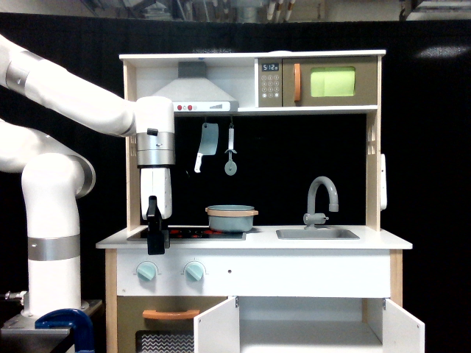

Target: Put the bowl inside the kitchen cabinet

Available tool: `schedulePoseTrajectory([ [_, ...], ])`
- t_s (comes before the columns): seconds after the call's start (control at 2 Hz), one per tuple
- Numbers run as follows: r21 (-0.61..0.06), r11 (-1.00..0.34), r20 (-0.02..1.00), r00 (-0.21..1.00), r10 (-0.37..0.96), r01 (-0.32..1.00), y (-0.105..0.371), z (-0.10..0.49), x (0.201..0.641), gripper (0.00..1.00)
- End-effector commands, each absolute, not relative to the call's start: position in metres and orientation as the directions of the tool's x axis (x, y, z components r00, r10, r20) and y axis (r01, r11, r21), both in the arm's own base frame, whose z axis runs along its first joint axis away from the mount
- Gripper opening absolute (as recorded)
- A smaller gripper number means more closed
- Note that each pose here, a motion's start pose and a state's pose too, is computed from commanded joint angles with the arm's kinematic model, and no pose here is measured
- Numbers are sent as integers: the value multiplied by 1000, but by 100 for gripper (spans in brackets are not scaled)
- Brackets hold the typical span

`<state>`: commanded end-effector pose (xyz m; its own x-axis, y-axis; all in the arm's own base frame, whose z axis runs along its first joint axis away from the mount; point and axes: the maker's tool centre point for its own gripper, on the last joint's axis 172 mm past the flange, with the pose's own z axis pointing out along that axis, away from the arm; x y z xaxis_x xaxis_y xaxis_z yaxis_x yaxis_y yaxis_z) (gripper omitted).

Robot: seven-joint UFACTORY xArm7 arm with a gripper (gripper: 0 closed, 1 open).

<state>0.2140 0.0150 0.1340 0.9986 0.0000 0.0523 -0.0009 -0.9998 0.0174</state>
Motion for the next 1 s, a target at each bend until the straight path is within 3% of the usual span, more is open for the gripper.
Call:
schedulePoseTrajectory([
  [0.5,61,-998,70,997,-26,-30,44,151,232,100],
  [1.0,-165,-975,52,986,-156,-146,72,167,235,100],
])
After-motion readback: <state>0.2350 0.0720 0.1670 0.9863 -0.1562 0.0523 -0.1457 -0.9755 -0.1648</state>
